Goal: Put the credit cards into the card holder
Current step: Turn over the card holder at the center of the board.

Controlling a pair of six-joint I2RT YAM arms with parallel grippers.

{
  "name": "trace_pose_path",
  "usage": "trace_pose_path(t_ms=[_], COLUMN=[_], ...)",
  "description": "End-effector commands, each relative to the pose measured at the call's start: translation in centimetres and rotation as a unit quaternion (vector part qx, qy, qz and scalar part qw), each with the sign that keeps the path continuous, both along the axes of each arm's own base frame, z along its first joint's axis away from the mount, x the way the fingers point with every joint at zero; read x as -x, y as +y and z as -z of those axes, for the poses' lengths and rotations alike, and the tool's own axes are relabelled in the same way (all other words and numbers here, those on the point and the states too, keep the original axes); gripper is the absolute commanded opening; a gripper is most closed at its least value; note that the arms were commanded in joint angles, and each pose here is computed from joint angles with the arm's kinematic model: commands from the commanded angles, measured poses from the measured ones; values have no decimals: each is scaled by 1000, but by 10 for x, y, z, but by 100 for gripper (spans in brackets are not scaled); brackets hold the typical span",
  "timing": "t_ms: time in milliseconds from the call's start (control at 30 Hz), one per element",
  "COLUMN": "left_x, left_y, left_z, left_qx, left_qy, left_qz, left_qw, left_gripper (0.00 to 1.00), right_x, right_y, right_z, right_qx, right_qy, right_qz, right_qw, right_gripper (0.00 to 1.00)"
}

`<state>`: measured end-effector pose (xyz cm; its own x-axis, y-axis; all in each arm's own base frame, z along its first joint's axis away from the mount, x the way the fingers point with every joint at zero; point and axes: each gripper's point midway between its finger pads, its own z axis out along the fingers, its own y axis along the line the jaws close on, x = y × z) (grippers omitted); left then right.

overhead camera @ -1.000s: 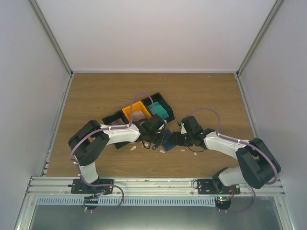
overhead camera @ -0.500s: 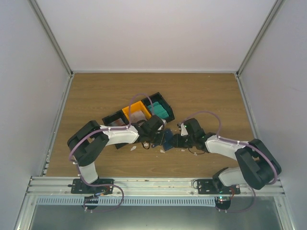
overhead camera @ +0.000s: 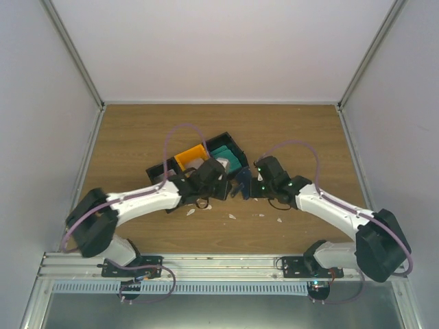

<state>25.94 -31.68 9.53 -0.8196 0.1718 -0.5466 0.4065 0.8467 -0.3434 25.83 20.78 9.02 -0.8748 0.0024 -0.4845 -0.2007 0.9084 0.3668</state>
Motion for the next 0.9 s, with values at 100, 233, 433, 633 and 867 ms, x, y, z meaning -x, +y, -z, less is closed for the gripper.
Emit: trace_pose_path(t_ms=[100,233,433,633,867], left_x=[-26,-24,-25,-26,-31], left_y=[38,50,63,78,112], left_z=[-111,-136,-154,-162,-191], left_qx=[54,78,95,99,86], left_qy=[-126,-140,-144,-146,-184], left_qz=[-103,-112,-120,-136,-183], left_qw=[985,981,978,975,962], left_gripper=[38,42,43,44,48], right_x=[10,23,33,42,55], right_y=[-68,-93,-104,-45,43], right_z=[-22,-30,-15,23,61], right_qx=[194,282,420,457,367], right_qy=[16,32,42,52,72], right_qz=[120,162,150,63,-29], right_qw=[974,945,894,886,927], right_gripper=[1,0,0,1,36])
